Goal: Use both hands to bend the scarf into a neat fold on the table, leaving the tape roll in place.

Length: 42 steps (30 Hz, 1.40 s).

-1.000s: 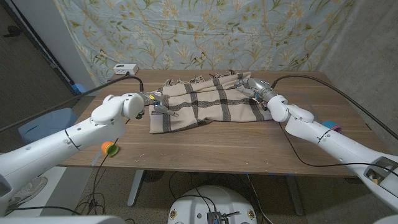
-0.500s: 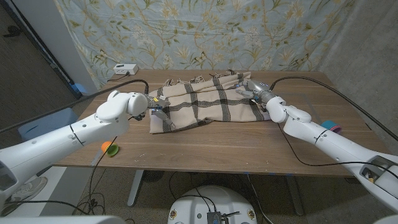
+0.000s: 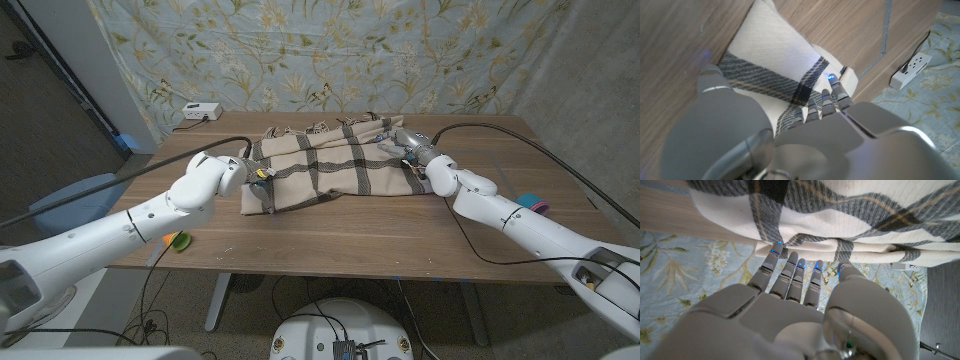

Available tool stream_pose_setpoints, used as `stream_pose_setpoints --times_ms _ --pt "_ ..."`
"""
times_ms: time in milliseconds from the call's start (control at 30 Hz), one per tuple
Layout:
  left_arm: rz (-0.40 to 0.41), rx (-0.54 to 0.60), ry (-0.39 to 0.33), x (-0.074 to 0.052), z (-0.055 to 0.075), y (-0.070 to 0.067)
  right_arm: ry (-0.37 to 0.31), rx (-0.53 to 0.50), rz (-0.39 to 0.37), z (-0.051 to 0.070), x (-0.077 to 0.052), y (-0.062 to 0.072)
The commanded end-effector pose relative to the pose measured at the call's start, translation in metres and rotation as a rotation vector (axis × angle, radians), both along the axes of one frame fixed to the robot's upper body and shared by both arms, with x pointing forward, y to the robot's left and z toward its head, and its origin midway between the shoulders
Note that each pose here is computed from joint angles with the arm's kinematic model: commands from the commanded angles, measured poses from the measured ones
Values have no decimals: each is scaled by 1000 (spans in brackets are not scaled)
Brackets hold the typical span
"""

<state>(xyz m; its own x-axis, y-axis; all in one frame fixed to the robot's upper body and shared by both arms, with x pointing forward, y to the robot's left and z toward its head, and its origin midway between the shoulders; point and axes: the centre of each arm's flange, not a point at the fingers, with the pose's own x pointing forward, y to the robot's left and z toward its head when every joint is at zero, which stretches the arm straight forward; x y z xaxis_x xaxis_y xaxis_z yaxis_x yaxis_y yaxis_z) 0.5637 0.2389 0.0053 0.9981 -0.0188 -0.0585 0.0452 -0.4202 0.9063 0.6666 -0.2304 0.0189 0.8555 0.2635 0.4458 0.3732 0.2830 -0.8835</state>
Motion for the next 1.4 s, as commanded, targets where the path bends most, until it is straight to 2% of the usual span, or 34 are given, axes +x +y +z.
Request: stream_pose_setpoints --times_ms 33,200,400,500,633,833,967,1000,1067,1100,1233,1400 --pt "52 169 -36 10 -23 -7 5 7 9 0 6 3" --pt "48 189 -80 14 -29 -6 6 4 11 2 8 4" --pt "36 155 -98 24 -34 -1 20 -7 5 1 11 5" --pt "15 146 -117 28 -35 0 78 -12 -20 1 16 5" --pt "-21 153 -170 31 -35 -3 209 -33 -47 0 28 4" --pt "-77 199 -276 35 -31 -3 287 -79 -96 -5 40 3" --pt "-154 249 -396 35 -27 -2 316 -105 -118 -9 47 2" --pt "-184 272 -454 34 -23 -1 326 -112 -126 -10 49 1" --pt "-196 288 -482 33 -20 -1 330 -113 -131 -11 50 0" --pt "-215 317 -527 32 -15 -1 337 -116 -135 -12 51 -1" --pt "-260 370 -600 30 -4 -2 340 -120 -135 -13 52 -2" --pt "-307 436 -659 29 9 -4 341 -120 -127 -14 52 -4"
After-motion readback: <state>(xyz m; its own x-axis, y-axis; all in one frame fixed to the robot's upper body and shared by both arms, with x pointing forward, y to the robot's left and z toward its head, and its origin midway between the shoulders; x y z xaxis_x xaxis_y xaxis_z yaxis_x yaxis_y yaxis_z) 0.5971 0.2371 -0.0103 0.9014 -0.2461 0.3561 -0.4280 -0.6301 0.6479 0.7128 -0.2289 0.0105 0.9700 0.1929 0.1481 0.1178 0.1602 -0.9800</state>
